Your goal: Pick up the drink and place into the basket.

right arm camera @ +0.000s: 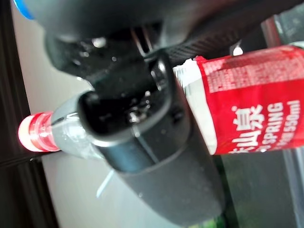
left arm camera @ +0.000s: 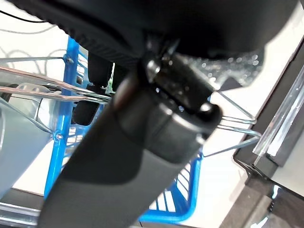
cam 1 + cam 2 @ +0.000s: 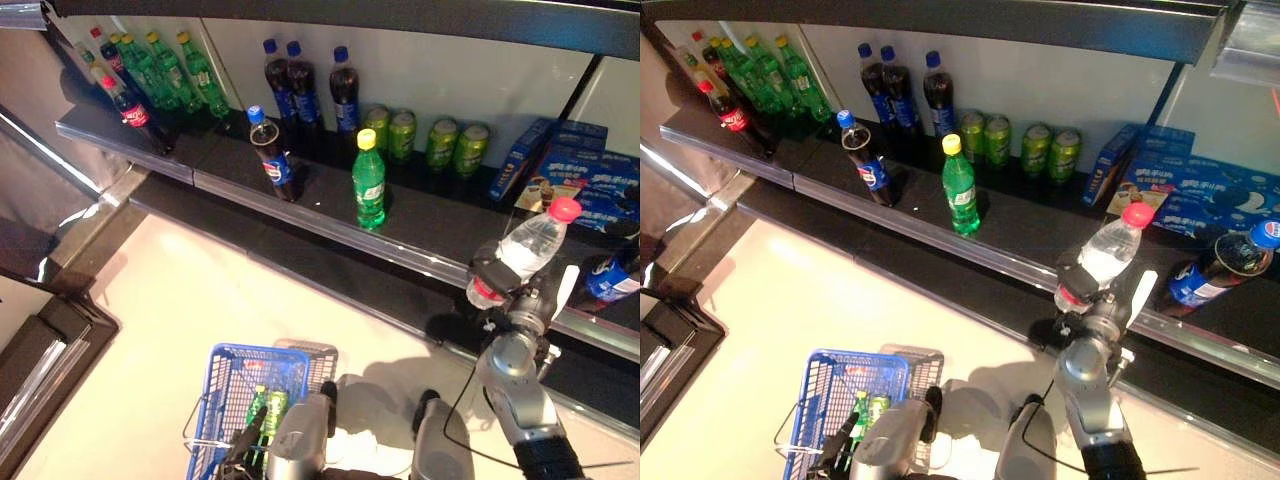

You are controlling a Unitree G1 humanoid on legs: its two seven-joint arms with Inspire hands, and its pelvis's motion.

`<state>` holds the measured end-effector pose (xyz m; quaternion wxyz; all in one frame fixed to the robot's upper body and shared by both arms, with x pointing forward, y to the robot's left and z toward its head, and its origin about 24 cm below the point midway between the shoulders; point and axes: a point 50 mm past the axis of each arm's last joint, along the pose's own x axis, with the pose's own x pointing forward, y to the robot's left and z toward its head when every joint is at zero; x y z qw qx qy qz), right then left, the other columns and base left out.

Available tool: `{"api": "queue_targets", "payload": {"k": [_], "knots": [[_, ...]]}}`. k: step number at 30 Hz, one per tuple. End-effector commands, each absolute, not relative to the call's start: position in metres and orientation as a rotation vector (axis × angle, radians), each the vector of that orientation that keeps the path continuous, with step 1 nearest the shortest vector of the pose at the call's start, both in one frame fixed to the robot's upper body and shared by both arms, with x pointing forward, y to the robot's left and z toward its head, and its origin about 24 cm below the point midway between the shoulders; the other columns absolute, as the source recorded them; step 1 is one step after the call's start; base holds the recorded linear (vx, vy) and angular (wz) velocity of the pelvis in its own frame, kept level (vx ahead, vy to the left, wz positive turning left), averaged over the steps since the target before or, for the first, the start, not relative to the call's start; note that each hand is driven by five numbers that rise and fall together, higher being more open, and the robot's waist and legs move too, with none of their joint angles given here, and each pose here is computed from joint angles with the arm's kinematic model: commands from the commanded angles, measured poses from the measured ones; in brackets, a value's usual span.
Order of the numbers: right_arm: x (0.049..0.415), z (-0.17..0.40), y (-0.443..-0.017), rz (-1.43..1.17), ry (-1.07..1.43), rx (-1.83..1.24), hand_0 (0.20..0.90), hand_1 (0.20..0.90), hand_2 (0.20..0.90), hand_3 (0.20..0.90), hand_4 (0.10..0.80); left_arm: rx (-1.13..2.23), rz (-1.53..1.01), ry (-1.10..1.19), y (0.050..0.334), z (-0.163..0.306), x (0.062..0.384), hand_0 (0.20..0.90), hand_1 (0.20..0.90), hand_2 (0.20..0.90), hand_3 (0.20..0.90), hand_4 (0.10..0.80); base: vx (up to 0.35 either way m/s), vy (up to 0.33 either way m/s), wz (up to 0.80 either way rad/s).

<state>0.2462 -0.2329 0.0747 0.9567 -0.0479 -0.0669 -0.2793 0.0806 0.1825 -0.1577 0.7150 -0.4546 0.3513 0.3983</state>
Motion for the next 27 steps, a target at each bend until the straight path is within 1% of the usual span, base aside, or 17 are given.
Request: {"api": "queue_targets", "payload": {"k": [1,4,8,11,14,16,18,19,23,27], "knots": [[0.236,0.174,-0.213,-0.312,-0.701,-0.051,0.300,0.300,0.300,0.200,0.100,-0.835,0.803,0.606,0.227,-0.139,0.058,0.300,0.300,0.300,0.200,0.100,0.088,0.020,-0.03],[0.228,0.179,-0.203,-0.211,-0.737,-0.020,0.300,0.300,0.300,0.200,0.100,-0.828,0.788,0.550,0.236,-0.132,0.059,0.300,0.300,0.300,0.200,0.100,0.062,0.011,-0.02],[0.224,0.181,-0.197,-0.166,-0.759,-0.010,0.300,0.300,0.300,0.200,0.100,-0.822,0.774,0.522,0.240,-0.128,0.061,0.300,0.300,0.300,0.200,0.100,0.003,0.000,-0.01],[0.219,0.182,-0.185,-0.050,-0.770,0.041,0.300,0.300,0.300,0.200,0.100,-0.823,0.737,0.473,0.245,-0.120,0.069,0.300,0.300,0.300,0.200,0.100,-0.029,0.007,0.02],[0.219,0.177,-0.169,0.094,-0.734,0.112,0.300,0.300,0.300,0.200,0.100,-0.840,0.677,0.411,0.245,-0.111,0.084,0.300,0.300,0.300,0.200,0.100,-0.085,0.032,0.07],[0.219,0.175,-0.161,0.149,-0.720,0.128,0.300,0.300,0.300,0.200,0.100,-0.843,0.643,0.378,0.243,-0.106,0.092,0.300,0.300,0.300,0.200,0.100,-0.082,0.019,0.04],[0.219,0.174,-0.160,0.165,-0.714,0.133,0.300,0.300,0.300,0.200,0.100,-0.848,0.635,0.368,0.242,-0.104,0.094,0.300,0.300,0.300,0.200,0.100,-0.077,0.018,0.04],[0.219,0.171,-0.148,0.254,-0.685,0.169,0.300,0.300,0.300,0.200,0.100,-0.865,0.588,0.311,0.239,-0.095,0.106,0.300,0.300,0.300,0.200,0.100,-0.124,0.034,0.02],[0.221,0.167,-0.123,0.420,-0.628,0.216,0.300,0.300,0.300,0.200,0.100,-0.852,0.445,0.176,0.232,-0.068,0.134,0.300,0.300,0.300,0.200,0.100,-0.145,0.039,0.04],[0.222,0.163,-0.105,0.502,-0.580,0.239,0.300,0.300,0.300,0.200,0.100,-0.800,0.320,0.081,0.226,-0.043,0.151,0.300,0.300,0.300,0.200,0.100,-0.094,0.010,0.16]]}}
